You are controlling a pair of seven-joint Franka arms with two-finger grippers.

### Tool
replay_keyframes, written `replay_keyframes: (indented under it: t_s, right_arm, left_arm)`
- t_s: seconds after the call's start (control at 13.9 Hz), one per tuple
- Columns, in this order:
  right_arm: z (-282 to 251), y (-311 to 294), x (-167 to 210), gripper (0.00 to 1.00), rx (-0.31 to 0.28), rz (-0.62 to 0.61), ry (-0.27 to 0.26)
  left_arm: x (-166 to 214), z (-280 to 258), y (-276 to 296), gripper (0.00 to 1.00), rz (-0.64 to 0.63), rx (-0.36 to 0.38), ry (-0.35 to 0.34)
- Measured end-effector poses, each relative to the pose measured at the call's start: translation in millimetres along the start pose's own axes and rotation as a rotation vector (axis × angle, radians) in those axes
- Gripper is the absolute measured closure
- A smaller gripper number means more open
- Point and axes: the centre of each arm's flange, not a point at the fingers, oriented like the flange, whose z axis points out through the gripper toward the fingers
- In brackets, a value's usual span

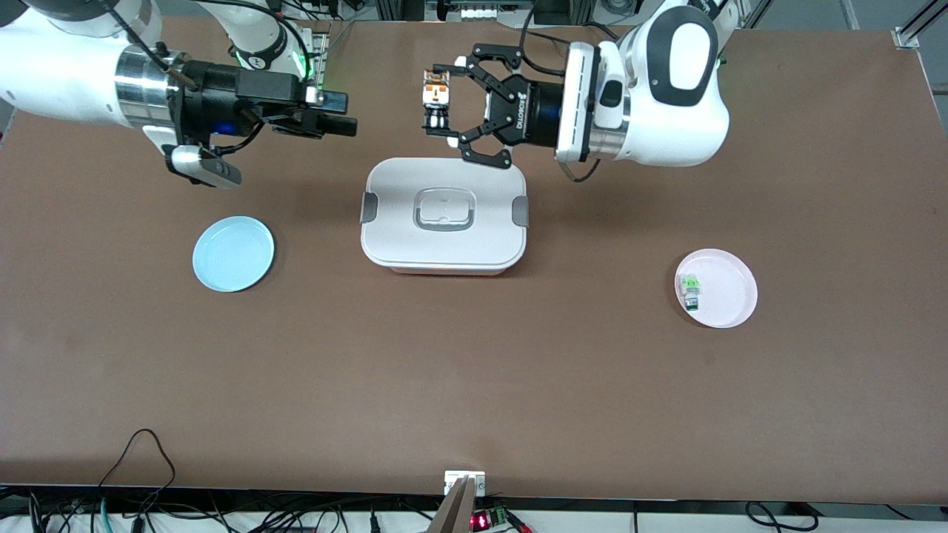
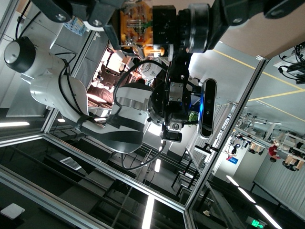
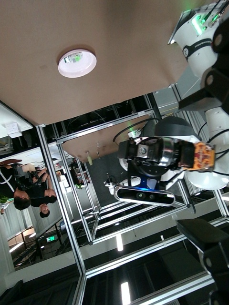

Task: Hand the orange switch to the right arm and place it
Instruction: 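Lift the switch with the left gripper while the right gripper approaches, then grasp the switch with the right gripper from the left gripper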

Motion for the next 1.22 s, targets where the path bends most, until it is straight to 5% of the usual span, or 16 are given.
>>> replay_keyframes:
  t_s: [0.72,1.0,1.22]
  right_arm:
    - [58,13,-30,0.04,0.11,0.102,0.012]
    - [56,16,-37,0.5,0.102,0.094,0.018]
    - [59,15,-40,0.64,0.099,0.085,0.014]
  left_arm:
    - [-9,29,19,0.27,-0.051,0.036,0.002]
    - [1,31,22,0.27,-0.047,0.029,0.014]
    - [2,34,26,0.27,-0.044,0.022,0.014]
